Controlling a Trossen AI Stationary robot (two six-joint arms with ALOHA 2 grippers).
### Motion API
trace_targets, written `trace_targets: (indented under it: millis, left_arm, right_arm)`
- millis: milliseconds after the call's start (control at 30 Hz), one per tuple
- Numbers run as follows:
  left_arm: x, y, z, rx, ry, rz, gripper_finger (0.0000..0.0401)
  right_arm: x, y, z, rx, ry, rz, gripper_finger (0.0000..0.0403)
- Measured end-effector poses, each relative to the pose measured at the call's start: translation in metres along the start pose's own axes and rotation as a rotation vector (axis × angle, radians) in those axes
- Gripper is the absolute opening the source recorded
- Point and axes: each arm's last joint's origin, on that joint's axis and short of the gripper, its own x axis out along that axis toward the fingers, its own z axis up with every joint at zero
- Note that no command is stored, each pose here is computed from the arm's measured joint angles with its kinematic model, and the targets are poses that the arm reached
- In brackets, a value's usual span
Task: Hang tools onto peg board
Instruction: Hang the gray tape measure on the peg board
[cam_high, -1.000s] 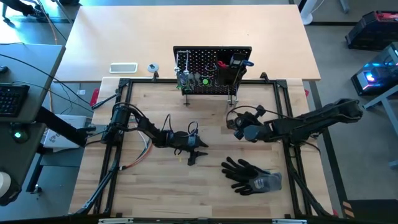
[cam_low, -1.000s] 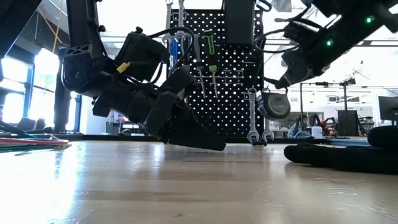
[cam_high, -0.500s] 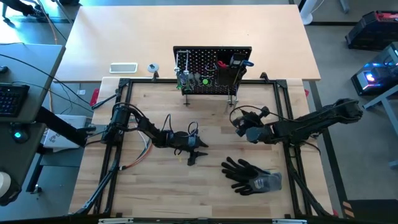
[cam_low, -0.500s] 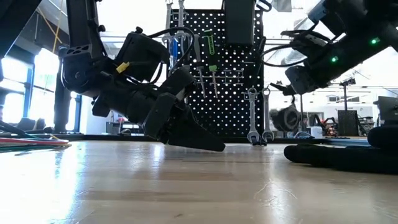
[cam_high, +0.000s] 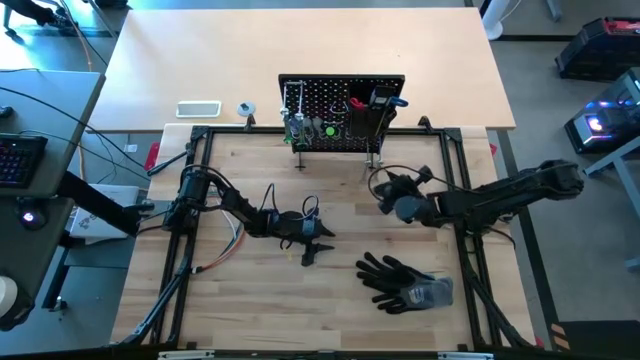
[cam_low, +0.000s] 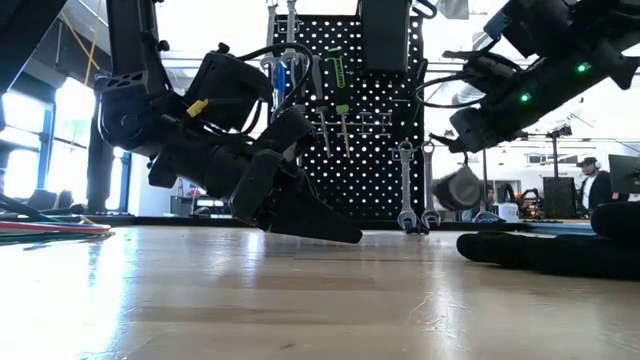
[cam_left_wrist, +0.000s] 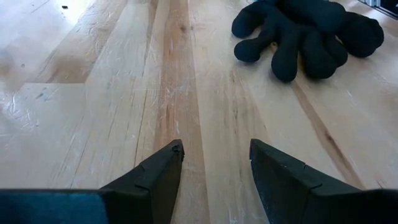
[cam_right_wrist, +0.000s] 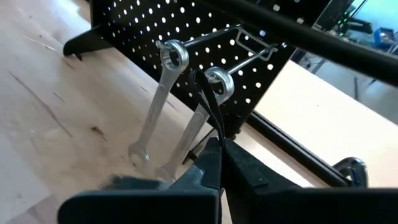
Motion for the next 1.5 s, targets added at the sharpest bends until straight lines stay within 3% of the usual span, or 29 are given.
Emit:
trace_targets:
  millis: [767,1500]
  left_arm:
    - [0.0,0.0,0.0,0.0,0.001,0.0,0.0182]
    - [0.0,0.0,-0.001,0.007,0.008,-0.002,0.0182]
  right_arm:
    - [0.01,-0.003,0.01,-0.004,-0.024,0.035,0.0]
    - [0.011,-0.005,0.009,-0.025,-0.015,-0.006,0.0]
